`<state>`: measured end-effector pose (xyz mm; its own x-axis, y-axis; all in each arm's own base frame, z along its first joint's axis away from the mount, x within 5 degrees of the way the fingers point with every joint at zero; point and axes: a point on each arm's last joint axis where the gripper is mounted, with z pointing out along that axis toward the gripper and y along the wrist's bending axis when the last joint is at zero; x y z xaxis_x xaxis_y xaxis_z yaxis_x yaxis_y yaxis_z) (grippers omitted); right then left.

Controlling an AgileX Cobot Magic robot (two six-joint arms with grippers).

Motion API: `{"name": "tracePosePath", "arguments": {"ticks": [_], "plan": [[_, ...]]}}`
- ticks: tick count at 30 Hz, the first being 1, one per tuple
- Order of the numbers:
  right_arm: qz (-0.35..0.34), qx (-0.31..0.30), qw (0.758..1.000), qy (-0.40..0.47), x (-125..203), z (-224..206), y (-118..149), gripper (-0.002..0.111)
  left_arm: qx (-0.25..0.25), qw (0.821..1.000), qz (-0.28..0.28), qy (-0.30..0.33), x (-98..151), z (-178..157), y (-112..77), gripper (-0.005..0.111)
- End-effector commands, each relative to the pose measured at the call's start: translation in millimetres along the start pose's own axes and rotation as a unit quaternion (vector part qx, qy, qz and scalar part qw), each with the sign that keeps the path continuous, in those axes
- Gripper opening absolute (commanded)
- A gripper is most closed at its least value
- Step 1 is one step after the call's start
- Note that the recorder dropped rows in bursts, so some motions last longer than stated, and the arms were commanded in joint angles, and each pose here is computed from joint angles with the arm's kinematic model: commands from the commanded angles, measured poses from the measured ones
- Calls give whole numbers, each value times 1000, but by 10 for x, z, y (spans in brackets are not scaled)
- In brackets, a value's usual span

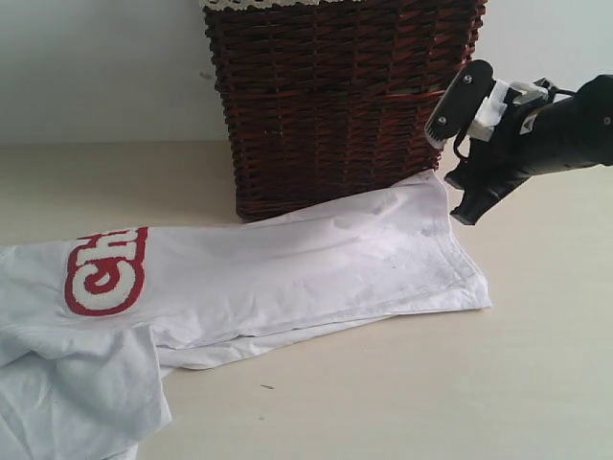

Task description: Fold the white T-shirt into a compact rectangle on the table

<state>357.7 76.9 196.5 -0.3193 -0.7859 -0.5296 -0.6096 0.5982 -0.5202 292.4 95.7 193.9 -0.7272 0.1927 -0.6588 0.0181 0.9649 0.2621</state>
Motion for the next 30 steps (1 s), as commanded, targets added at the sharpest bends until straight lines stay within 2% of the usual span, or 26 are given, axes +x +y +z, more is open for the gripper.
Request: {"name": "tracePosePath", "arguments": {"ticks": [1, 3, 5, 8, 11, 15, 17, 20, 23, 28, 30], "plan": [[81, 5, 997, -8, -36, -100, -40, 50, 9, 998, -58, -25, -109, -179, -10, 31], [119, -1, 993, -3, -37, -129, -36, 39, 29, 997, -67, -23, -122, -250, -43, 16], [130, -16, 991, 12, -15, -140, -10, 22, 63, 996, -69, -11, -114, -304, -104, 0], [130, -45, 989, 45, 37, -147, 50, 0, 127, 988, -87, 11, -97, -341, -223, 0], [142, -73, 984, 75, 82, -160, 110, 0, 205, 975, -80, 33, -82, -390, -385, 0], [214, -93, 969, 83, 81, -149, 161, 0, 294, 952, -56, 68, -62, -472, -651, 0], [231, -103, 963, 91, 98, -117, 194, 0, 327, 940, -42, 88, -15, -502, -831, 0], [266, -110, 951, 111, 150, -32, 247, 0, 362, 925, 12, 118, 106, -545, -1136, 0], [281, -114, 945, 122, 182, 28, 279, 0, 369, 914, 58, 159, 183, -588, -1369, 0], [281, -111, 946, 120, 186, 51, 279, 0, 325, 903, 153, 235, 327, -592, -1653, 0], [282, -105, 947, 113, 178, 56, 266, 0, 322, 892, 195, 250, 379, -592, -1783, 0]]}}
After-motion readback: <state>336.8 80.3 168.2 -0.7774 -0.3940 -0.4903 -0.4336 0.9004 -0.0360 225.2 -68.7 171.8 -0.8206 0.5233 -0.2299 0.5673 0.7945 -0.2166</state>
